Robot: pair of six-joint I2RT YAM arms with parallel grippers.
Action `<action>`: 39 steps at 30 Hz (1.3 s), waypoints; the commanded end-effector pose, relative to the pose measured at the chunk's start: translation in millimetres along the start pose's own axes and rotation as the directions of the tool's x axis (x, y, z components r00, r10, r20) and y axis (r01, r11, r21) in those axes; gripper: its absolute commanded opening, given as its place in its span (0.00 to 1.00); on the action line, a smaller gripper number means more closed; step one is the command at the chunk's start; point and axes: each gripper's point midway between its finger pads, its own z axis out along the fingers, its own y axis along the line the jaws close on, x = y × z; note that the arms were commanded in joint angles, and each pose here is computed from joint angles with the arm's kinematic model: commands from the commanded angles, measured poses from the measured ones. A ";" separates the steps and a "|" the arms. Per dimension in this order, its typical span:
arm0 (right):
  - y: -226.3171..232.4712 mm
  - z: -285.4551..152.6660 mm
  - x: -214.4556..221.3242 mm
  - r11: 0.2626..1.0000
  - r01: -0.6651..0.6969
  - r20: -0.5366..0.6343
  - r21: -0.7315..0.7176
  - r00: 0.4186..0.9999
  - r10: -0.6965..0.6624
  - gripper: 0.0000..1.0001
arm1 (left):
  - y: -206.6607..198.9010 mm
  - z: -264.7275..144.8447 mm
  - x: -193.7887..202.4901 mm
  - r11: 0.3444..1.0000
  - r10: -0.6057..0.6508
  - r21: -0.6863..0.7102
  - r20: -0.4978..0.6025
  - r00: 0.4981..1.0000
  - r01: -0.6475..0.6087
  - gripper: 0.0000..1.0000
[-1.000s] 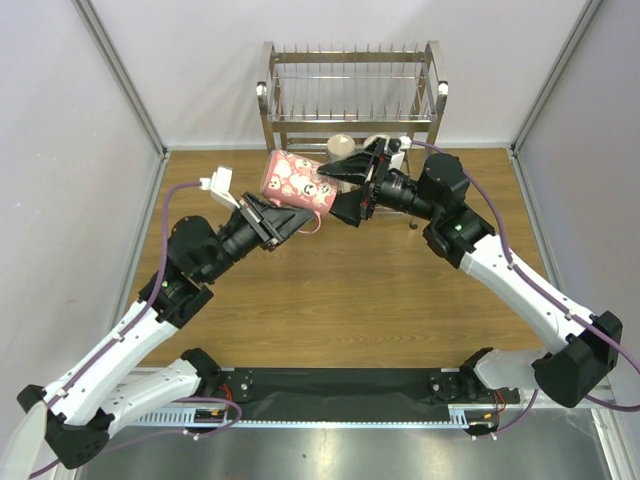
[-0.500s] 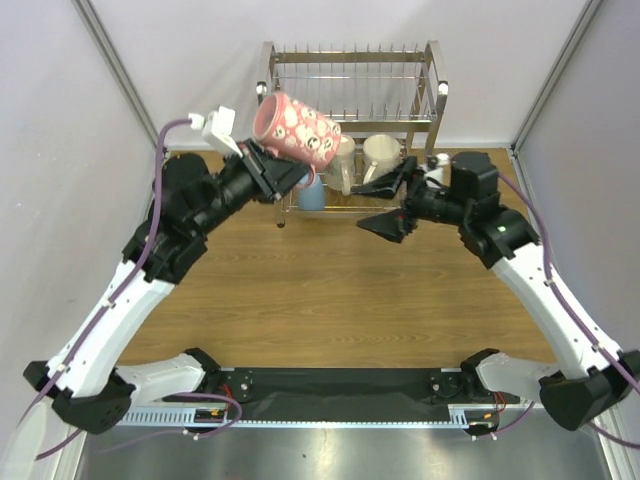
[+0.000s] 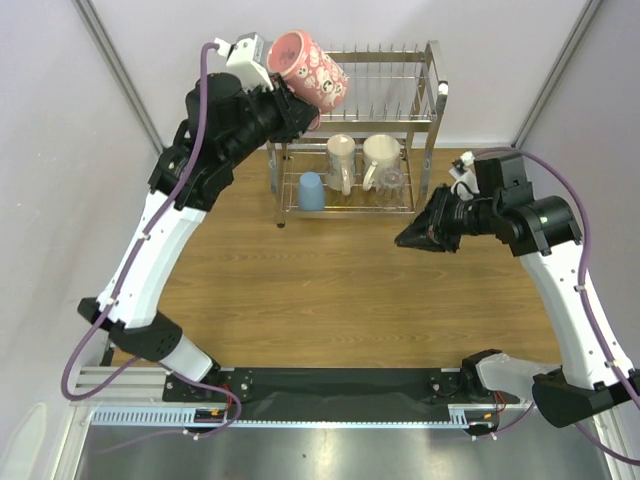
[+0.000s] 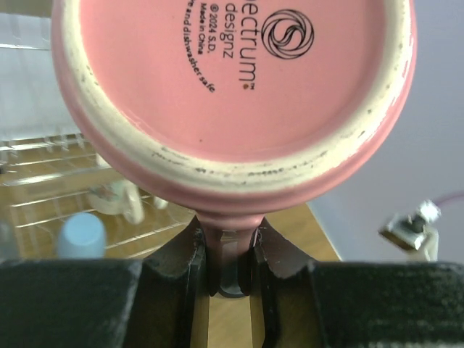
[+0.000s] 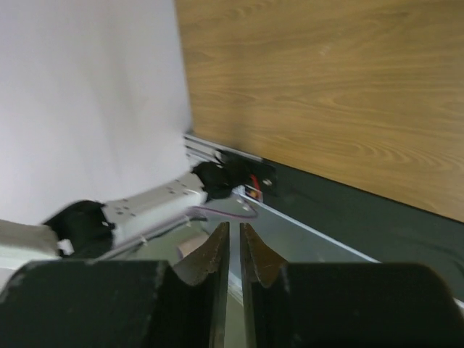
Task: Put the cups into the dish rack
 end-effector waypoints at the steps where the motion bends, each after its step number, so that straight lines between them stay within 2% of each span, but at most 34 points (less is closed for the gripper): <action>1: -24.5 -9.8 20.0 0.984 0.158 -0.093 0.076 0.984 -0.151 0.15 | -4.2 -14.7 -64.2 0.997 0.074 -0.050 0.189 0.979 -0.066 0.00; 4: -28.4 -17.2 27.9 0.982 0.174 -0.087 0.076 0.982 -0.167 0.15 | 4.5 -5.5 -71.4 0.992 0.095 -0.107 0.227 0.969 -0.072 0.00; 7: -32.9 -24.0 37.7 0.975 0.210 -0.135 0.074 0.971 -0.199 0.13 | 9.3 3.3 -79.9 0.984 0.139 -0.148 0.256 0.957 -0.104 0.00; 8: -32.8 -30.6 31.2 0.966 0.237 -0.108 0.107 0.968 -0.226 0.12 | 13.1 16.7 -77.0 0.980 0.154 -0.163 0.253 0.955 -0.115 0.00; 10: -44.1 -31.2 27.8 0.957 0.237 -0.136 0.170 0.967 -0.215 0.12 | 15.7 23.5 -85.5 0.971 0.197 -0.187 0.279 0.940 -0.148 0.00; 15: -42.5 -22.3 19.4 0.957 0.242 -0.169 0.162 0.962 -0.214 0.10 | 24.3 64.0 -85.4 0.955 0.254 -0.224 0.288 0.923 -0.193 0.00; 22: -41.5 -12.3 -5.5 0.959 0.224 -0.154 0.173 0.968 -0.198 0.09 | 53.2 92.4 -87.5 0.926 0.320 -0.298 0.299 0.899 -0.230 0.00; 28: -54.6 -11.8 -15.3 0.965 0.179 -0.136 0.194 0.979 -0.154 0.10 | 78.4 113.2 -82.9 0.926 0.304 -0.316 0.301 0.904 -0.206 0.00; 39: -64.9 -16.1 -23.4 0.970 0.134 -0.101 0.205 0.988 -0.115 0.09 | 87.2 131.1 -65.8 0.930 0.269 -0.325 0.287 0.920 -0.171 0.00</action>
